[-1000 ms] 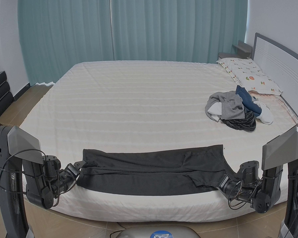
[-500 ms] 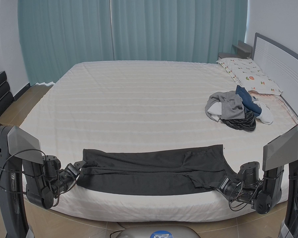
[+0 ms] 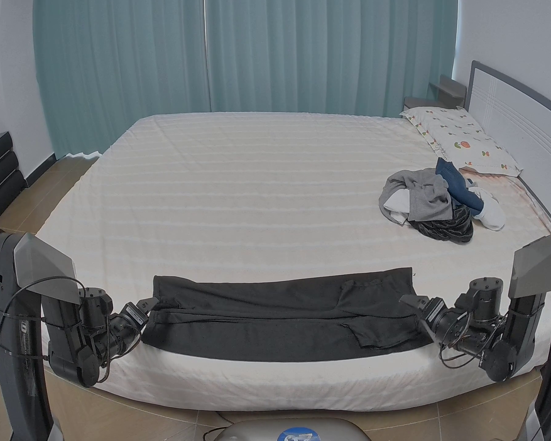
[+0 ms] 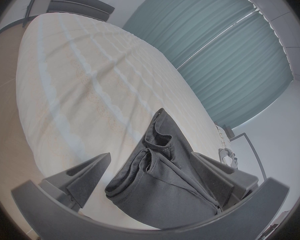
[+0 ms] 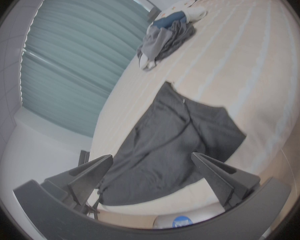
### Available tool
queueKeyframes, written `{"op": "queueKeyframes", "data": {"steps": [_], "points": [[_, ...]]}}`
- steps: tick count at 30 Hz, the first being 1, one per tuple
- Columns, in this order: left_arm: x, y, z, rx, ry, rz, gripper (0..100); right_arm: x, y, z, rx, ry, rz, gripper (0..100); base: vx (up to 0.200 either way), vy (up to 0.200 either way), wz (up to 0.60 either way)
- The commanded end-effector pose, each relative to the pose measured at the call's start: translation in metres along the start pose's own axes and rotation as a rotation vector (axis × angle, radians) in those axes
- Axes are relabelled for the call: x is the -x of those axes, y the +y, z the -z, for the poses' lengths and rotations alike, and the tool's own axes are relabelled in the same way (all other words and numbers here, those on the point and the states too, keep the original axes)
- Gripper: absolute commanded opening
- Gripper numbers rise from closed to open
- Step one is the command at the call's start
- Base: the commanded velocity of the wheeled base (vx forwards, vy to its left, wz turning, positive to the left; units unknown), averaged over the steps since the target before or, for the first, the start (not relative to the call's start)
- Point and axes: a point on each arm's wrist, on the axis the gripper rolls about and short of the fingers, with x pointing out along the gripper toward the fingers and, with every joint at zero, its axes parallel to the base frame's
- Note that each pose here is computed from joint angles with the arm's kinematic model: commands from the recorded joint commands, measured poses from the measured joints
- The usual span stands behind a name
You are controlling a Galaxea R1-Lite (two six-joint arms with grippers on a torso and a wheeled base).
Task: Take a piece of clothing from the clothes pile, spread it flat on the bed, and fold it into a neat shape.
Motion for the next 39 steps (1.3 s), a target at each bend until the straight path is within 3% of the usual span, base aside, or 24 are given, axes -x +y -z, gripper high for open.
{"op": "queueKeyframes", "data": {"steps": [1,6,14,21,30,33,35,36,39], "points": [[0.0,-0.002,-0.001,-0.001,-0.008,0.011,100,-0.012,-0.013,-0.035,-0.048,-0.112,-0.004,100,0.0,0.0,0.0],[-0.001,-0.005,0.002,-0.009,0.0,0.019,100,-0.027,-0.037,-0.051,-0.091,-0.143,0.035,100,0.0,-0.16,0.0],[-0.001,-0.007,0.006,-0.019,0.007,0.02,100,-0.037,-0.048,-0.052,-0.118,-0.146,0.026,100,0.0,-0.2,0.0],[0.001,-0.008,0.005,-0.02,0.001,0.021,100,-0.039,-0.051,-0.051,-0.132,-0.145,0.024,100,0.0,0.0,0.0],[0.016,-0.028,-0.016,-0.034,-0.118,0.056,100,-0.04,-0.052,-0.046,-0.147,-0.125,0.028,100,0.0,0.0,0.0],[0.029,-0.029,-0.03,-0.102,-0.164,0.047,100,-0.042,-0.053,-0.044,-0.142,-0.117,0.035,100,0.0,0.0,0.0],[0.029,-0.029,-0.03,-0.102,-0.164,0.047,100,-0.042,-0.053,-0.044,-0.142,-0.117,0.035,100,0.0,0.0,0.0],[0.033,-0.023,-0.033,-0.163,-0.171,0.021,100,-0.042,-0.053,-0.043,-0.14,-0.115,0.038,100,0.0,0.0,0.0],[0.032,-0.023,-0.031,-0.173,-0.162,0.019,100,-0.042,-0.054,-0.042,-0.137,-0.112,0.04,100,0.0,0.0,0.0]]}}
